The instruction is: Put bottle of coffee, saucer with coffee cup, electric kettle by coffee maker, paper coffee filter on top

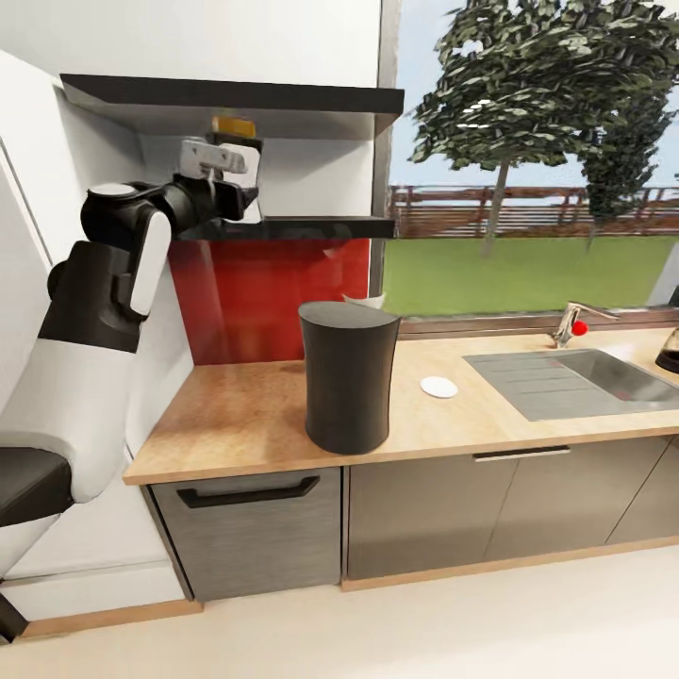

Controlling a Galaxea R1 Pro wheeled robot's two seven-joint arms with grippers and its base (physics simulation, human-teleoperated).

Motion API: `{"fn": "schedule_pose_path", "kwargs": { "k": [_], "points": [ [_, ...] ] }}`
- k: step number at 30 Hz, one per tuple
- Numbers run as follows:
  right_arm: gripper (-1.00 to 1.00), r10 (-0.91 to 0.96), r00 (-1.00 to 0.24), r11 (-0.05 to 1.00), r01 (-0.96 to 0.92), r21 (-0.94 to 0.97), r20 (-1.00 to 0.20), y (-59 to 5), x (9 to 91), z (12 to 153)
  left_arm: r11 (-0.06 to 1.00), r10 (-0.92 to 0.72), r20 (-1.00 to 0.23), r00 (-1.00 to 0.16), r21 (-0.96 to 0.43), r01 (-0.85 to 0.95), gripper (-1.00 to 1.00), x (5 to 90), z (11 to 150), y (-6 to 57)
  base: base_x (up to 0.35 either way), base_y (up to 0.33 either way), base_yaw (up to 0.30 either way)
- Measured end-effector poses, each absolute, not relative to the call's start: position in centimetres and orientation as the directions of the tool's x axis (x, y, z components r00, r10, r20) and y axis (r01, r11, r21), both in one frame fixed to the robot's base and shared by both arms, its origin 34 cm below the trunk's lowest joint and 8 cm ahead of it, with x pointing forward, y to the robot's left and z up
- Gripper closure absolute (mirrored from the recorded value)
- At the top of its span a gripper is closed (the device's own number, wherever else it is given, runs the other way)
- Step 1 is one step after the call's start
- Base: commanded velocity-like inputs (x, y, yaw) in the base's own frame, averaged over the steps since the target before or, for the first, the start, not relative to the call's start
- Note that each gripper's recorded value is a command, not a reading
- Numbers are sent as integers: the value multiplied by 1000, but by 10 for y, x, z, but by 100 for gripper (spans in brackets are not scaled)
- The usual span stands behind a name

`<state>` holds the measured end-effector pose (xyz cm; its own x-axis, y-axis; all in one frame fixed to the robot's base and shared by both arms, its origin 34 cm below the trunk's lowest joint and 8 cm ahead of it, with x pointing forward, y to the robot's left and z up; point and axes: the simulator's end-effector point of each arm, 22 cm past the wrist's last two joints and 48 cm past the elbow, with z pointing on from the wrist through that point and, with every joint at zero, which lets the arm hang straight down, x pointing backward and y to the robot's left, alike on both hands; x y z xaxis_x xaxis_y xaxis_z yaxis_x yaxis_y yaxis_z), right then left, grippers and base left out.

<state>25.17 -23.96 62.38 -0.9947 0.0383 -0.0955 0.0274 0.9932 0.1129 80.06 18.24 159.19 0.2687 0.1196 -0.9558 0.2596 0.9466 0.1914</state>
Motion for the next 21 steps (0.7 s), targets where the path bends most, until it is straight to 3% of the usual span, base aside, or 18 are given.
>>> {"fn": "schedule_pose_path", "kwargs": {
  "k": [14, 21],
  "points": [
    [-100, 38, -986, 994, 20, 112, -162, -240, 267, 626, 920, 143, -980, 139, 184, 347, 100, 776, 1435, 175, 0, 0, 0],
    [-100, 37, -971, 994, 11, 109, -237, -242, 283, 629, 951, 118, -989, 93, 140, 275, 100, 776, 1352, 207, 0, 0, 0]
  ]
}}
